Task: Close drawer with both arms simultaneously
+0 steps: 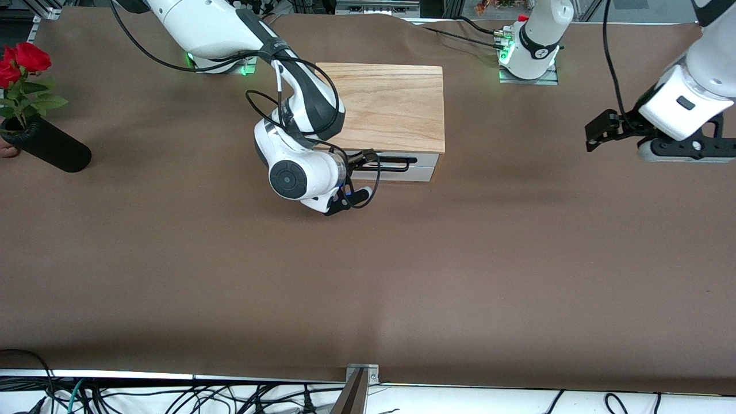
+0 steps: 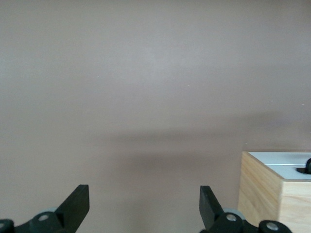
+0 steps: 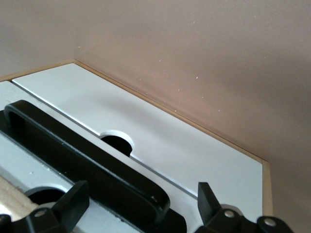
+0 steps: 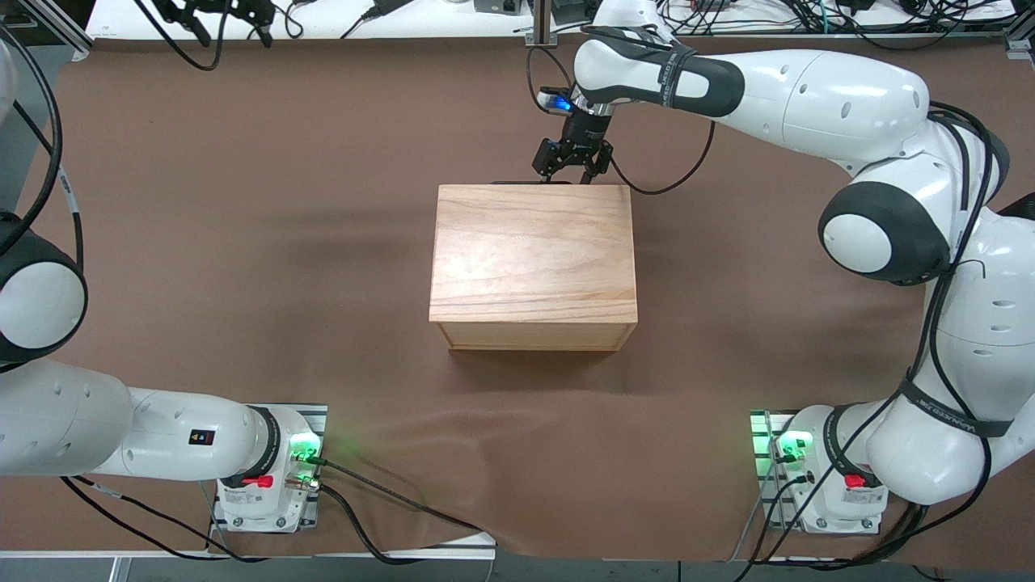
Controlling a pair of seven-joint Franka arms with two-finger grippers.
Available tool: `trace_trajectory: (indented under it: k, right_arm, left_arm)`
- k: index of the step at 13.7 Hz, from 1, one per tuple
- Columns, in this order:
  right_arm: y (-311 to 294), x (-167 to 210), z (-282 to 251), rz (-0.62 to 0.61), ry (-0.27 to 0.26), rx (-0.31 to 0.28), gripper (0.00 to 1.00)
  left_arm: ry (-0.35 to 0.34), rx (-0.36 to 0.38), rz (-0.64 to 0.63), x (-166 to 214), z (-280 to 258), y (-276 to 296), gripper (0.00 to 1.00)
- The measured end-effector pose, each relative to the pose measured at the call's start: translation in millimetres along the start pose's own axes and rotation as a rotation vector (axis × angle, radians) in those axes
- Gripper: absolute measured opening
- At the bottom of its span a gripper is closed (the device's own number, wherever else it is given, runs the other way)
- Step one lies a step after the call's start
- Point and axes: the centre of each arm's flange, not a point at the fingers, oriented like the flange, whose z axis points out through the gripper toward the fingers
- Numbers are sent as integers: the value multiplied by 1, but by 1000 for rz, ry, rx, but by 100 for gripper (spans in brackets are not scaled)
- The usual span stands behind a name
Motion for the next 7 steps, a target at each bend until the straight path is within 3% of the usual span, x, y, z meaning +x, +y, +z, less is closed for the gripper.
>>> trace_trajectory:
  k: [3,7]
  right_arm:
    - [-10,3,-33,-19,54,17,100]
    - [25,1,-115,-11,175,19,100]
  left_arm:
    - [-4,0,3,0,2,-1,100]
    - [-2,0,8,-1,1,2,100]
